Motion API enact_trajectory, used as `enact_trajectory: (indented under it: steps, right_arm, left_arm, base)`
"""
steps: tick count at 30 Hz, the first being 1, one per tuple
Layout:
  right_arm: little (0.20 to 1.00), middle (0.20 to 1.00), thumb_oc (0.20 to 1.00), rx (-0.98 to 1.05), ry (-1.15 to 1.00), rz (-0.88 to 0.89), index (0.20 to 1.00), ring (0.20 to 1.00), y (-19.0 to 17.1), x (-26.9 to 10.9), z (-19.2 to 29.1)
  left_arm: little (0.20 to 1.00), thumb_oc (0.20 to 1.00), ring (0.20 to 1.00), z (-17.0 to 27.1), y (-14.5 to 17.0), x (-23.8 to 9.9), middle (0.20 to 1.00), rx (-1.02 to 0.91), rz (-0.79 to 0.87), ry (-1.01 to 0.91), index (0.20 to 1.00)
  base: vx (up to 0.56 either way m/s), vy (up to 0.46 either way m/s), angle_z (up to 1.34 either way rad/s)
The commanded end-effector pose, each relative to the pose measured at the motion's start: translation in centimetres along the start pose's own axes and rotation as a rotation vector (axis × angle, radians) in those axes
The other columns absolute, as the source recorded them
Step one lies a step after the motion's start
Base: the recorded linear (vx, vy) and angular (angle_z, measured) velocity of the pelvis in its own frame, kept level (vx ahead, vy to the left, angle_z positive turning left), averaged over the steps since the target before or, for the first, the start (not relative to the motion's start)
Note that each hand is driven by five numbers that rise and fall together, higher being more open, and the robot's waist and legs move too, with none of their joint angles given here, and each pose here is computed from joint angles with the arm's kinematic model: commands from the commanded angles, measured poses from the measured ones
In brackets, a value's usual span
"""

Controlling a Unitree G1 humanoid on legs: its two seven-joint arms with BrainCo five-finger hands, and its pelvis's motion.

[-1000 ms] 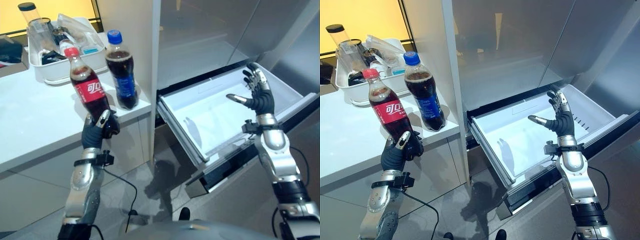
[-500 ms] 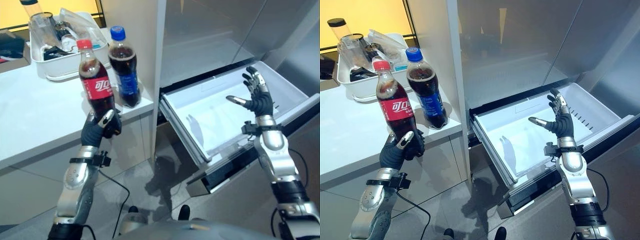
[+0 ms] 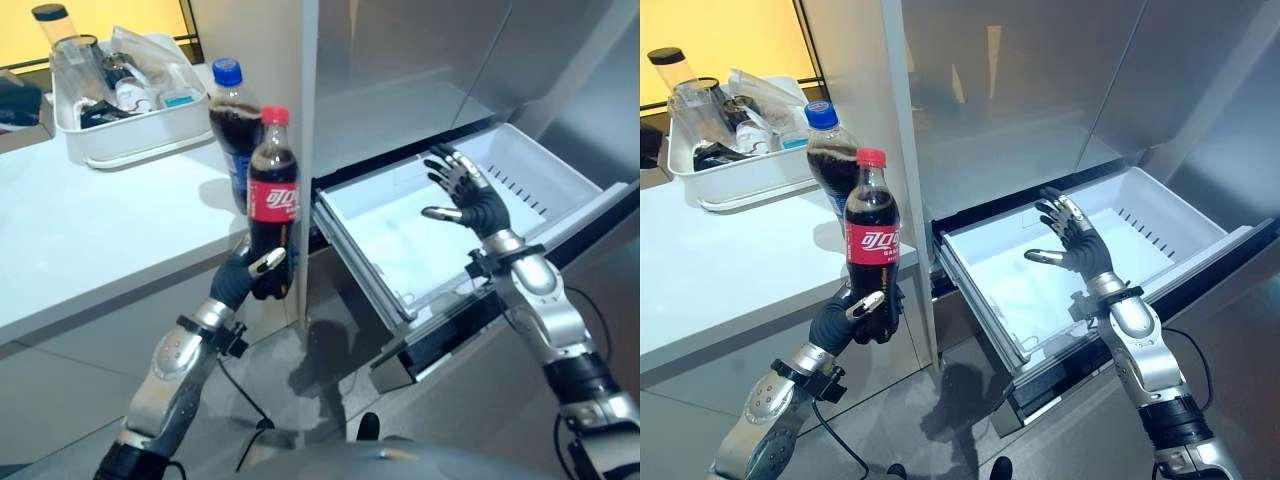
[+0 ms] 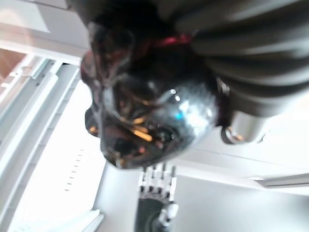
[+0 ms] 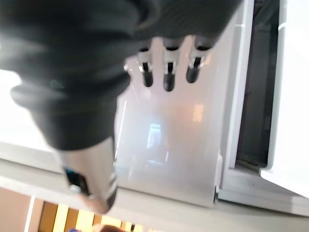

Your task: Take the drinks into the refrigerator

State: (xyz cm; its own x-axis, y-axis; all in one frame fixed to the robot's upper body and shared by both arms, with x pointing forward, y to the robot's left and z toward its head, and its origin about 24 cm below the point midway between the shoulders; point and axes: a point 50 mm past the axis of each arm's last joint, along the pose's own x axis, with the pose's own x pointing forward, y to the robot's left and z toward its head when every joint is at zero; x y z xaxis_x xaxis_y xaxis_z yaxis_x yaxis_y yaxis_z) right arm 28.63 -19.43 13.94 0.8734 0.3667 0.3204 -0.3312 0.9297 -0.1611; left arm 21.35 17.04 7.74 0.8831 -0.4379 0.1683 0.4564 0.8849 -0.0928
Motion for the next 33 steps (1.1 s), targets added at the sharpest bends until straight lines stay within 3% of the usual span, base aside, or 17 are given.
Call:
enact_trajectory:
  steps: [1,7,16,25,33]
  right_arm:
    - [1.000,1.000,1.000,0.003,-0.124,0.128,1.000,1.000,0.9,2.2,3.0]
    - [1.000,1.000,1.000,0.060,-0.148,0.326,1.000,1.000,4.5,4.0,3.8]
    - [1.000,1.000,1.000,0.093,-0.172,0.239,1.000,1.000,4.8,4.8,3.4]
    - [1.000,1.000,1.000,0.126,-0.123,0.303,1.000,1.000,6.0,5.7,2.6]
    - [1.000,1.000,1.000,0.120,-0.091,0.239,1.000,1.000,5.4,5.3,1.5]
  left_arm:
    - [0.200,0.200,0.200,2.4,-0.7,2.1,0.200,0.064,-0.064,-0.167,0.200]
    - [0.200,0.200,0.200,0.6,-0.6,3.1,0.200,0.089,-0.026,-0.115,0.200]
    - [0.200,0.200,0.200,0.7,-0.5,3.6,0.200,0.103,0.000,-0.128,0.200]
    - [0.200,0.200,0.200,0.8,-0.8,4.5,0.200,0.175,-0.014,-0.143,0.200]
    - [0.200,0.200,0.200,5.7,-1.2,3.6,0.200,0.193,-0.014,-0.376,0.200]
  base:
    - [0.00,0.000,0.00]
    - [0.00,0.000,0.00]
    - [0.00,0.000,0.00]
    - [0.00,0.000,0.00]
    - [0.00,0.000,0.00]
